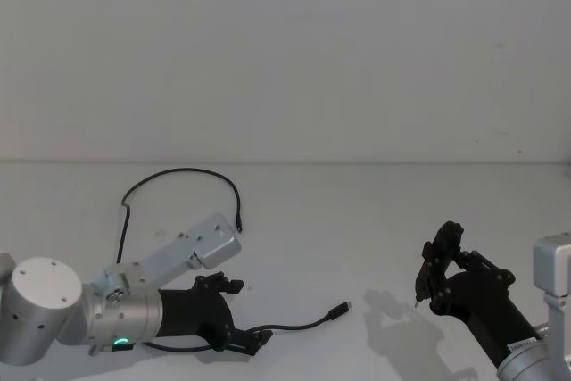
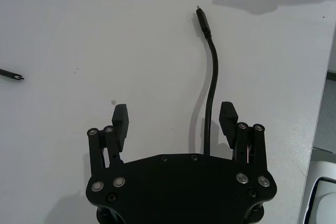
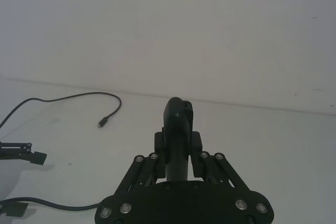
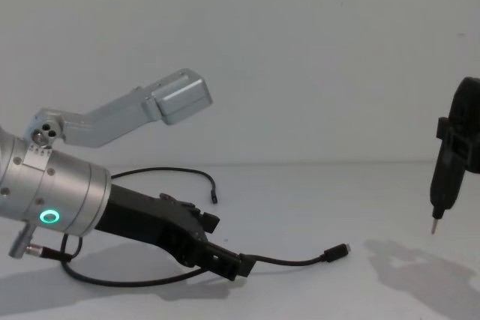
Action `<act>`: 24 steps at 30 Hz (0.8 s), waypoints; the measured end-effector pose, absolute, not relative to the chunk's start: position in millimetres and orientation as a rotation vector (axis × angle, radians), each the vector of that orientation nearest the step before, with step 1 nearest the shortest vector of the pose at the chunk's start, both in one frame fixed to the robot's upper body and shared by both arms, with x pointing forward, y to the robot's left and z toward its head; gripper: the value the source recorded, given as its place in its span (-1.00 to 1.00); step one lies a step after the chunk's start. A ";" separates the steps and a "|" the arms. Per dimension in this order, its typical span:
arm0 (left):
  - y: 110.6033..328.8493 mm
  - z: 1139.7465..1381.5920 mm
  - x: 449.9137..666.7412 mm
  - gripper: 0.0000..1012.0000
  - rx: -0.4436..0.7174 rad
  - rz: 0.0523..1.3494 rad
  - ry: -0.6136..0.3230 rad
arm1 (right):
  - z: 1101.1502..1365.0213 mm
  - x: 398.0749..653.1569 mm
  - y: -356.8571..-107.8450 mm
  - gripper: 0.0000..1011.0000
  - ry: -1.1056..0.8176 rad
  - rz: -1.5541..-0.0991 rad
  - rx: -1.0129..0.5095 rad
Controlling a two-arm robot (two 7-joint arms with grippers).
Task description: Pick up the data cable with the one hand.
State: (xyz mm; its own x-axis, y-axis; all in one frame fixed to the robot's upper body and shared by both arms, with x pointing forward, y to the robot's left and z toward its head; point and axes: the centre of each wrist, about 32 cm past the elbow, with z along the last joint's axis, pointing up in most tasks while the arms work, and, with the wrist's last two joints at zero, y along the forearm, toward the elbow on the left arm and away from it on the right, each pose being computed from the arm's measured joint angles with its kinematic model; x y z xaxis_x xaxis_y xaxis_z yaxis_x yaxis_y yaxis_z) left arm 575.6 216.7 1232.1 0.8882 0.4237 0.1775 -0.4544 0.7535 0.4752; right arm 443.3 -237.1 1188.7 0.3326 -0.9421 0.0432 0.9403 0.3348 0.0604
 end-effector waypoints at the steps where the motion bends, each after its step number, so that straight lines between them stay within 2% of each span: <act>1: 216.4 1231.9 575.6 0.98 0.535 0.479 -0.060 | 1188.7 443.3 -237.1 -0.48 -0.075 -1.229 0.026; 5: 214.7 1231.3 575.9 0.96 0.538 0.478 -0.059 | 1188.7 443.3 -237.1 -0.48 -0.075 -1.229 0.026; 10: 213.6 1230.9 576.2 0.79 0.541 0.477 -0.058 | 1188.7 443.3 -237.1 -0.48 -0.075 -1.229 0.026; 24: 212.0 1230.3 576.4 -0.03 0.544 0.474 -0.056 | 1188.7 443.3 -237.1 -0.48 -0.075 -1.229 0.026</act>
State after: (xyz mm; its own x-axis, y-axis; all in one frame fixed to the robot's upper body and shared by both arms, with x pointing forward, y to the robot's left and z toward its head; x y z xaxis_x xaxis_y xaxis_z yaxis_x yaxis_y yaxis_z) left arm 576.4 212.0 1230.3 0.8908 0.4194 0.1748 -0.4486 0.7507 0.4850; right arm 443.3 -237.1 1188.7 0.3326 -0.9421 0.0432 0.9403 0.3348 0.0604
